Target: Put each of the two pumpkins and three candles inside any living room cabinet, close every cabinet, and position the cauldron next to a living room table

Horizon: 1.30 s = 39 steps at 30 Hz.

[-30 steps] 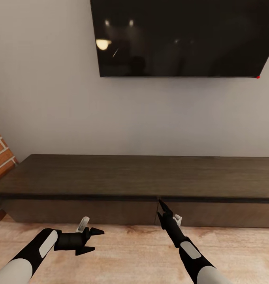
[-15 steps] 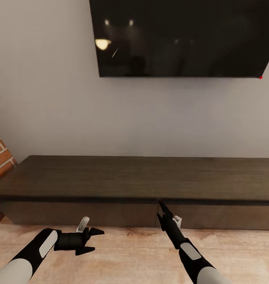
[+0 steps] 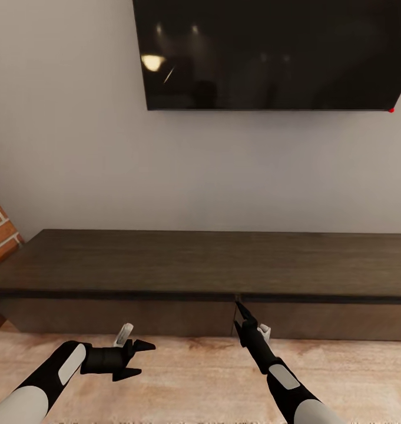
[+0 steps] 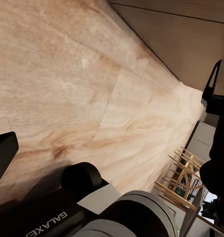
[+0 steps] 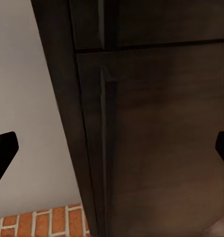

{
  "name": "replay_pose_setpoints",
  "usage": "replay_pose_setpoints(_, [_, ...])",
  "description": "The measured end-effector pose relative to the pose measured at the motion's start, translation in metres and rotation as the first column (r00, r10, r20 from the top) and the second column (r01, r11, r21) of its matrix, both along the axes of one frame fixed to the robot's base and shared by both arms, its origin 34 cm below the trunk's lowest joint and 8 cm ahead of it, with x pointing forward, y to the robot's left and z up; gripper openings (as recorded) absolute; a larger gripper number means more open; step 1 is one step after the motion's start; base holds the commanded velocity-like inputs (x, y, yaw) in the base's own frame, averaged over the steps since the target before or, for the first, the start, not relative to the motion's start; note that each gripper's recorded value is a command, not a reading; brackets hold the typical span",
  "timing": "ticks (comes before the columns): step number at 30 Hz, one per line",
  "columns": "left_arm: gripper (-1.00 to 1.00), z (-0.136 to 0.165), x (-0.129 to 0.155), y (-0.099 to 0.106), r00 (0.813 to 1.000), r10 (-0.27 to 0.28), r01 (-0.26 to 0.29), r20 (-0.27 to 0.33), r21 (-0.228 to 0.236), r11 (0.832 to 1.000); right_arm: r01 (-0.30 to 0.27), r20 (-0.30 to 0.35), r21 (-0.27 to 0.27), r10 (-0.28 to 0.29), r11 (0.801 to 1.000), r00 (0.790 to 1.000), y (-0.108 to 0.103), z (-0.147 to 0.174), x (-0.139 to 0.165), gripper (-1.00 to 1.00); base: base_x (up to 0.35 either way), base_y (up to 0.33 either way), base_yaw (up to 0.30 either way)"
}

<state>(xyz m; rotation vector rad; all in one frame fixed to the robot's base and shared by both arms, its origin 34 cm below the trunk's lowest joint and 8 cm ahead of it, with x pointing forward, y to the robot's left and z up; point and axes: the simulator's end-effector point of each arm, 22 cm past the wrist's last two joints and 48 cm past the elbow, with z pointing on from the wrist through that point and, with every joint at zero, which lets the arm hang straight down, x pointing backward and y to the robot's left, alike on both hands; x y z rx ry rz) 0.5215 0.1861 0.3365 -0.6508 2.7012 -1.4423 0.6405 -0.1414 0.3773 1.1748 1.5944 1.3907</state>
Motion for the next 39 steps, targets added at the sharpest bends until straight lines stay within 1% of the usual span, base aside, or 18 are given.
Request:
replay_pose_setpoints(10, [1.00,-0.0019,-0.0008,0.0000,1.000,0.001,-0.001,-0.004,-0.001,1.000,0.000,0.000,0.001,0.000,1.000,1.000,0.0003,-0.0014,-0.0004,1.00,0.002,0.000,0.000])
replay_pose_setpoints(22, [1.00,-0.0020,-0.0010,-0.0001,1.000,0.000,0.000,-0.005,0.000,1.000,0.000,0.001,0.002,0.000,1.000,1.000,0.0009,-0.0011,-0.0003,1.00,0.059,0.000,0.000])
replay_pose_setpoints(27, [1.00,-0.0020,-0.0010,-0.0001,1.000,-0.001,0.001,-0.004,0.000,1.000,0.000,0.000,0.002,0.000,1.000,1.000,0.0010,-0.0012,-0.0004,1.00,0.154,0.000,0.000])
replay_pose_setpoints(39, [1.00,-0.0020,-0.0010,-0.0002,1.000,-0.001,0.001,-0.004,0.000,1.000,0.000,0.000,0.001,0.000,1.000,1.000,0.0005,-0.0014,-0.0004,1.00,0.019,0.000,0.000])
